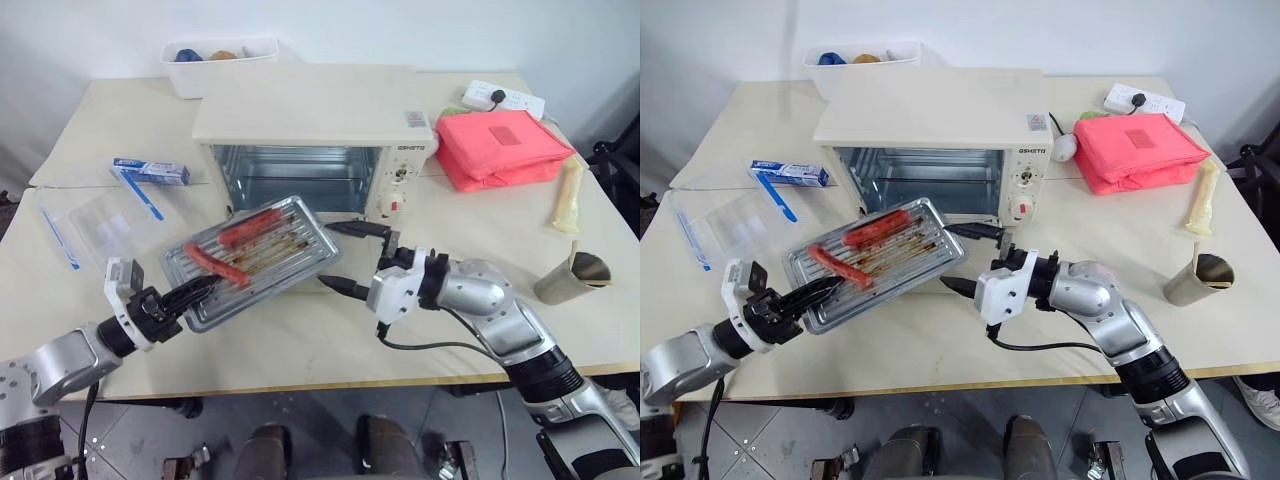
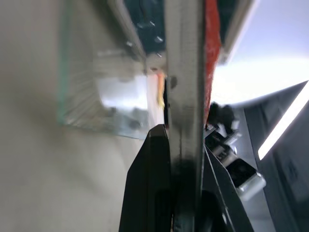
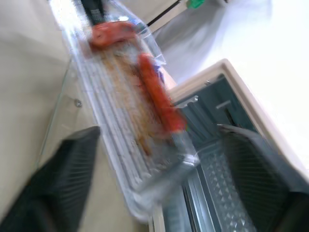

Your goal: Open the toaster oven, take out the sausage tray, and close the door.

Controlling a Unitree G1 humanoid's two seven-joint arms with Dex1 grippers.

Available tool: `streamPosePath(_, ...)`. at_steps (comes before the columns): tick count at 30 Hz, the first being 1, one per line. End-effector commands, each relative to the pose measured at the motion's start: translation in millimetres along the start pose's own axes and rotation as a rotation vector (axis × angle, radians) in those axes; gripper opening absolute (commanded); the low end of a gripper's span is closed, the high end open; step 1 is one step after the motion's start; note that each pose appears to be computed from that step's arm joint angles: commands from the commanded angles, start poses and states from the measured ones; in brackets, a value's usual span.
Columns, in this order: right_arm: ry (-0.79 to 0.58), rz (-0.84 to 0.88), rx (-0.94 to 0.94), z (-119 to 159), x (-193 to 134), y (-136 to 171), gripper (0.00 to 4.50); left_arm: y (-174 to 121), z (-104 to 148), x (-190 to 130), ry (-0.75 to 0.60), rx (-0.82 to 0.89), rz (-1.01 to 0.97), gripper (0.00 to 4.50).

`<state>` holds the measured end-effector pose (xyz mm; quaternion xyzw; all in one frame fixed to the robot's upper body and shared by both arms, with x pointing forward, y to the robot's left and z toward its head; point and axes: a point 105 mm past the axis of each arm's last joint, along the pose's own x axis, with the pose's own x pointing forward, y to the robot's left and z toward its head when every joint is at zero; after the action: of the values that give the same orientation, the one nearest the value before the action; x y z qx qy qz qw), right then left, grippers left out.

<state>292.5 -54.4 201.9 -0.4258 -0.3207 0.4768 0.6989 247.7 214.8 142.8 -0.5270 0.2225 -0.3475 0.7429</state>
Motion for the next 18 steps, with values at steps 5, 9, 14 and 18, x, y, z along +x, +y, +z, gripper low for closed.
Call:
streamPosePath(5,0.127,-0.110,0.264,-42,-60,-36,3.83,-13,-25,-39,-0.238,0.032,-0.035,0.00)
streamPosePath(9,0.199,-0.119,0.374,-66,-80,-28,2.58,-18,-33,-52,-0.372,0.039,-0.041,0.00)
streamPosePath(14,0.274,-0.045,0.489,-89,-93,-2,1.02,-21,-43,-69,-0.586,0.011,-0.039,0.00)
streamPosePath(18,0.302,0.046,0.609,-98,-96,19,0.03,-22,-51,-81,-0.714,-0.021,-0.040,0.00)
